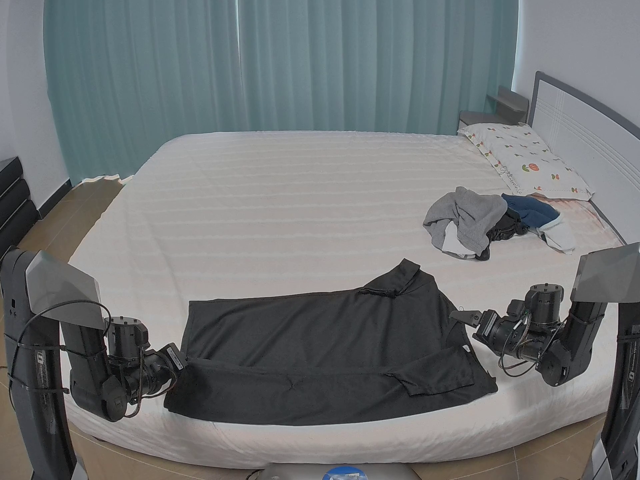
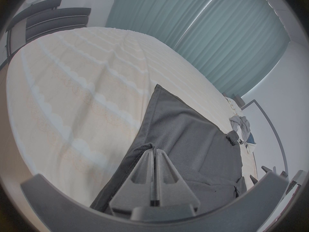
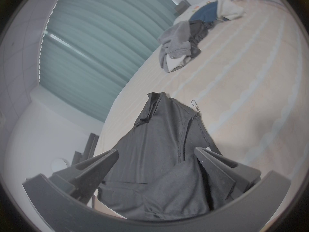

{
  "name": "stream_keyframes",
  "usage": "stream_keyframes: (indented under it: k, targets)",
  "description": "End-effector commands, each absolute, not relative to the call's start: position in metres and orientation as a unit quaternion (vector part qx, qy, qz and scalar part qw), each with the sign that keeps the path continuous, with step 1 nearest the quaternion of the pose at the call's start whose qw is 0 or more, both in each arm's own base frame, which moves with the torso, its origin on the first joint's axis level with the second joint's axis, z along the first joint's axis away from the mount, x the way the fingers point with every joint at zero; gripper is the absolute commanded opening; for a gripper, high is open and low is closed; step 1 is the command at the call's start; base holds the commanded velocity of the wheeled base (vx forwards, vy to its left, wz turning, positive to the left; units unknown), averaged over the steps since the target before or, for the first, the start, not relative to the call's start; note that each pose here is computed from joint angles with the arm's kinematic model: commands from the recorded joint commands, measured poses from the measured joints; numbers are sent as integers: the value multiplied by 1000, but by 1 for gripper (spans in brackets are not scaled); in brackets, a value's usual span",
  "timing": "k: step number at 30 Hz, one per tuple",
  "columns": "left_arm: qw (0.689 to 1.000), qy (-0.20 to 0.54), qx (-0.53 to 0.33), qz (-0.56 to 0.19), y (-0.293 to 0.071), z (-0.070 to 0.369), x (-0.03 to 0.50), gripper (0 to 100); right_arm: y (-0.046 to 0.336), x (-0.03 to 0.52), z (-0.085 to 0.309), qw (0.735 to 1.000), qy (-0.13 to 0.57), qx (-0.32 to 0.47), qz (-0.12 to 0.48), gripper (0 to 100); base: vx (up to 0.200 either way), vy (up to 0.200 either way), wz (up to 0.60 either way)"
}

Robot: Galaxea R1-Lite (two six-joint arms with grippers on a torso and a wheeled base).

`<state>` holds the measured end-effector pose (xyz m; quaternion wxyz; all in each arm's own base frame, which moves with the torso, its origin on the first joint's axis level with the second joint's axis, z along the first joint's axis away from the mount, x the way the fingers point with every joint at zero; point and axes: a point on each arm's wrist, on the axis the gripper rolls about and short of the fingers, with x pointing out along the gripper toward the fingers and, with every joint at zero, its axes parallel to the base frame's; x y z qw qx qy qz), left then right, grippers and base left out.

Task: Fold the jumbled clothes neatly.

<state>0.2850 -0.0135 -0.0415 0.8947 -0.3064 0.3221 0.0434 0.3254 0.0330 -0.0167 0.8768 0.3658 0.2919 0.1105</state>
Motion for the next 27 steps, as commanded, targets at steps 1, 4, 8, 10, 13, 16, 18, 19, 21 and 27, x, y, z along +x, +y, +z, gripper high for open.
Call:
stream_keyframes:
  k: [1,4,8,10,13,16,18,19,21,27]
  targets:
    - [896,317,-306,49,-13,-35,273,0,37,313,-18,884,305,332,122,100,0,0,0]
    - [897,314,-307,51,-12,-30,269,0,37,312,-22,887,311,319,124,100,0,0,0]
    - [896,308,-315,52,-12,-24,266,0,36,311,-25,887,316,313,124,100,0,0,0]
    - [898,303,-316,53,-12,-21,266,0,37,311,-30,885,324,312,121,100,0,0,0]
    - [898,303,-316,53,-12,-18,263,0,39,309,-42,885,338,296,124,100,0,0,0]
    - [898,303,-316,53,-12,-16,260,0,39,308,-52,889,347,272,125,100,0,0,0]
    - [898,302,-316,52,-12,-15,260,0,39,309,-53,890,347,270,121,100,0,0,0]
    - [898,302,-316,52,-12,-15,260,0,39,309,-53,890,347,269,121,100,0,0,0]
    - [898,302,-316,52,-12,-15,260,0,39,309,-55,890,348,267,122,100,0,0,0]
    - [898,303,-316,52,-12,-16,260,0,40,315,-52,897,331,265,127,100,0,0,0]
